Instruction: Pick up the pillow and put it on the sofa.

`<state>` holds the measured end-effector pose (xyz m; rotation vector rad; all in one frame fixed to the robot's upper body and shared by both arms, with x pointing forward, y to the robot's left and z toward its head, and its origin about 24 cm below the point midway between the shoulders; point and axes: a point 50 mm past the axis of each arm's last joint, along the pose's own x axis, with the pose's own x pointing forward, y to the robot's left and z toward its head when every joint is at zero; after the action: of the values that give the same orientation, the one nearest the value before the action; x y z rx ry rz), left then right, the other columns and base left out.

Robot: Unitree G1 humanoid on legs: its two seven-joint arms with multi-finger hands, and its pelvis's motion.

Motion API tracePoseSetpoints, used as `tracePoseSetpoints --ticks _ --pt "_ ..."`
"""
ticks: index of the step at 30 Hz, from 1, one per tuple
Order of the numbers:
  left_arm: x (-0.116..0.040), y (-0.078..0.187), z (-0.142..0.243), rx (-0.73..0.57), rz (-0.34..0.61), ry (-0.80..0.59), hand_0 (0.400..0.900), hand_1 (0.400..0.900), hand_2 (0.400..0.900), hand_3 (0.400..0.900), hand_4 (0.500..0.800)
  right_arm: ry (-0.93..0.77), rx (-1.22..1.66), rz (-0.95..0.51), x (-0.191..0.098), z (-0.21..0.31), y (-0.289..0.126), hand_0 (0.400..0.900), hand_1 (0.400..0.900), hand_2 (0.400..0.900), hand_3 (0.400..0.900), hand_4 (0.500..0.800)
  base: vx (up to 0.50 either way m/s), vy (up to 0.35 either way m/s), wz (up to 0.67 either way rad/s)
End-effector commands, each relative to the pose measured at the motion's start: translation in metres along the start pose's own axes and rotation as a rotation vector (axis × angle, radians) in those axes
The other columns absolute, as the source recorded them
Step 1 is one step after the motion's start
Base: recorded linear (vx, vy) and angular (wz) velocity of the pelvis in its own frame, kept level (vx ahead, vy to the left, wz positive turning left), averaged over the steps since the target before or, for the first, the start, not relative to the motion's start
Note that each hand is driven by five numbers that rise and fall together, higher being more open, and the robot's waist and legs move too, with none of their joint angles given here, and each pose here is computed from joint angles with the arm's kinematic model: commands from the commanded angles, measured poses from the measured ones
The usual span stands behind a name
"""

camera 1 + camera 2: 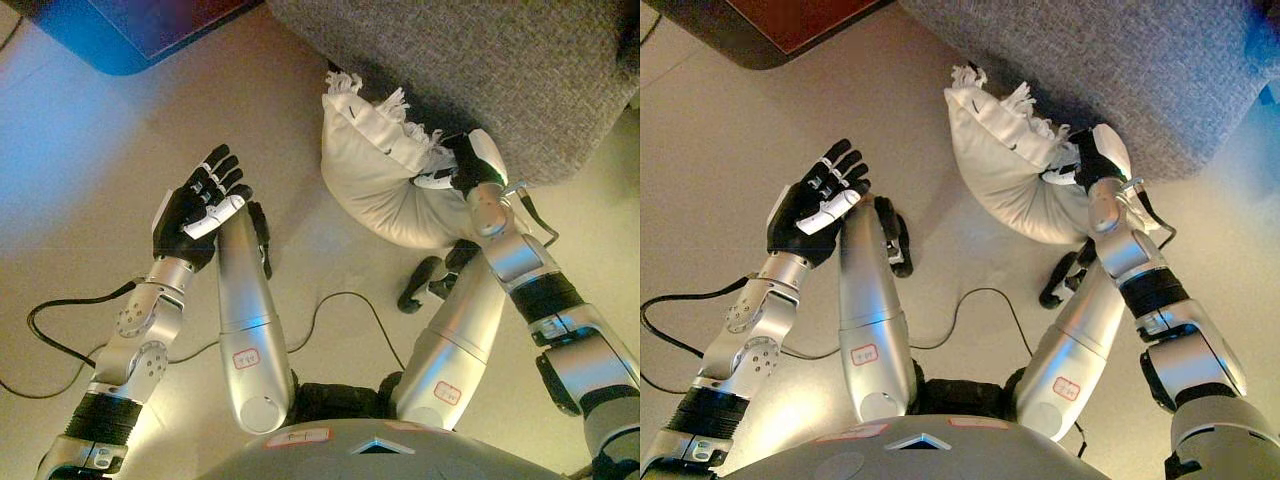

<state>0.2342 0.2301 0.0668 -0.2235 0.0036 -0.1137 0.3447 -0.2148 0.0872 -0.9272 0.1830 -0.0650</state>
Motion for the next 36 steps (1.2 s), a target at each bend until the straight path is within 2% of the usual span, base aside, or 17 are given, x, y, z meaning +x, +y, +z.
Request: tracePoseSetpoints --ticks 1,10,20,24,28,32,36 --pt "0.011 -0.026 0.025 -0.049 -0.088 -0.161 0.900 0.900 0.900 0.900 0.800 -0.220 0.026 -0.211 0.003 0.043 -0.048 0.400 0.400 0.400 0.400 0.500 -0.041 0.029 -0.05" --pt "0.019 -0.028 0.033 -0.014 -0.059 -0.236 0.900 0.900 0.900 0.900 0.800 -0.459 0.047 -0.439 -0.021 0.079 -0.089 0.400 0.400 0.400 0.400 0.500 -0.080 0.040 -0.09" --pt "0.020 -0.028 0.031 0.007 -0.061 -0.187 0.900 0.900 0.900 0.900 0.800 -0.569 0.062 -0.582 -0.061 0.064 -0.111 0.400 0.400 0.400 0.400 0.500 0.027 0.009 -0.01" --pt "0.015 -0.026 0.030 0.029 -0.045 -0.164 0.900 0.900 0.900 0.900 0.800 -0.598 0.066 -0.578 -0.079 0.051 -0.113 0.400 0.400 0.400 0.400 0.500 0.057 -0.019 -0.12" --pt "0.011 -0.020 0.026 0.034 0.009 -0.139 0.900 0.900 0.900 0.900 0.800 -0.620 0.084 -0.543 -0.096 0.041 -0.111 0.400 0.400 0.400 0.400 0.500 0.083 -0.009 -0.18" --pt "-0.002 -0.011 0.014 0.024 0.056 -0.078 0.900 0.900 0.900 0.900 0.800 -0.606 0.100 -0.467 -0.111 0.027 -0.107 0.400 0.400 0.400 0.400 0.500 0.164 -0.023 -0.16" --pt "-0.011 -0.006 0.006 0.018 0.057 -0.028 0.900 0.900 0.900 0.900 0.800 -0.586 0.102 -0.425 -0.118 0.017 -0.113 0.400 0.400 0.400 0.400 0.500 0.117 -0.027 0.05"
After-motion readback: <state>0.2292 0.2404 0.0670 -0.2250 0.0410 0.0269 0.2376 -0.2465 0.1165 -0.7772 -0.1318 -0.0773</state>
